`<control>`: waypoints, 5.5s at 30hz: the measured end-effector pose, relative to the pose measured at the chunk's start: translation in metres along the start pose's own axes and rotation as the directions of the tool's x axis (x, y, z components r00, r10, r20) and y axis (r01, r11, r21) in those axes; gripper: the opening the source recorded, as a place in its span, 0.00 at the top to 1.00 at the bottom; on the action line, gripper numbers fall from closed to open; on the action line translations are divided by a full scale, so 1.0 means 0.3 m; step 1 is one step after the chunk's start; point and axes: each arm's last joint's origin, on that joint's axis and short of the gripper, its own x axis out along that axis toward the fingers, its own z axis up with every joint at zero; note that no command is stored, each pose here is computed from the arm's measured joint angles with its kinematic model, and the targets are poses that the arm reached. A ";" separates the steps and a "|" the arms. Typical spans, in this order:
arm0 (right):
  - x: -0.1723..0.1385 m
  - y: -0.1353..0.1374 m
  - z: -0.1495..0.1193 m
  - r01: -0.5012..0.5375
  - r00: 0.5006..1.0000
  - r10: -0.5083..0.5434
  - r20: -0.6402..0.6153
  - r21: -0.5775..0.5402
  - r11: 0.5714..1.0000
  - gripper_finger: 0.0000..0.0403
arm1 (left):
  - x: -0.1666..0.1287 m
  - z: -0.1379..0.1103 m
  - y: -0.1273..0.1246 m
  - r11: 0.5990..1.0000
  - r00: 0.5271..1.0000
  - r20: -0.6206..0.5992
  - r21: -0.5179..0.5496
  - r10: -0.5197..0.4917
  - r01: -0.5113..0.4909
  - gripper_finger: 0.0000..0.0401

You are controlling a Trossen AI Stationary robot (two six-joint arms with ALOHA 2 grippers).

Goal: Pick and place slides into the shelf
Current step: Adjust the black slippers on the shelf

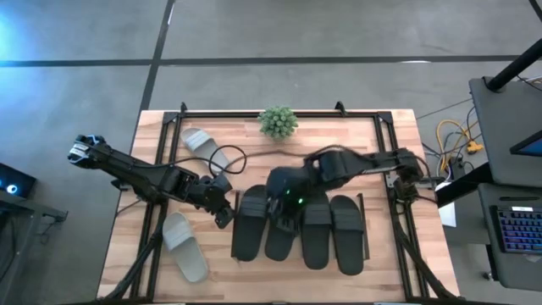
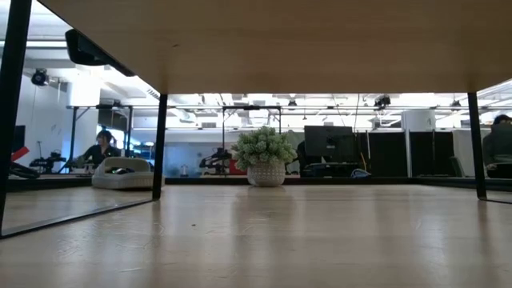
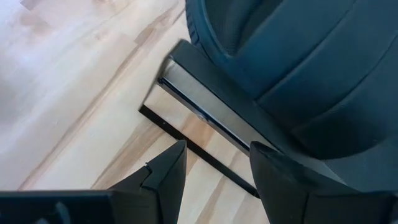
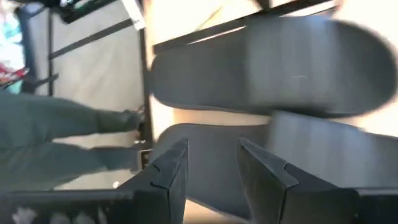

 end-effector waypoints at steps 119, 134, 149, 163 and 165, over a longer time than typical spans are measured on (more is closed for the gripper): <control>0.273 0.203 -0.243 0.341 0.907 -0.347 -0.238 -0.070 0.938 0.76 | 0.003 0.013 -0.025 0.995 0.996 0.031 0.050 -0.086 0.084 0.59; 0.178 0.248 -0.219 0.386 0.922 -0.387 -0.021 -0.041 0.922 0.79 | 0.003 0.013 -0.025 0.995 0.996 0.031 0.061 -0.085 0.083 0.59; 0.034 -0.022 -0.094 0.618 0.772 -0.635 -0.033 0.277 0.736 0.79 | 0.003 0.013 -0.026 0.994 0.996 0.031 0.060 -0.088 0.086 0.59; 0.129 -0.102 -0.132 0.622 0.782 -0.569 -0.254 0.253 0.741 0.79 | 0.003 0.013 -0.026 0.994 0.996 0.030 0.067 -0.088 0.086 0.59; 0.124 -0.091 -0.134 0.624 0.781 -0.578 -0.235 0.263 0.736 0.79 | 0.003 0.013 -0.026 0.994 0.996 0.030 0.068 -0.088 0.086 0.59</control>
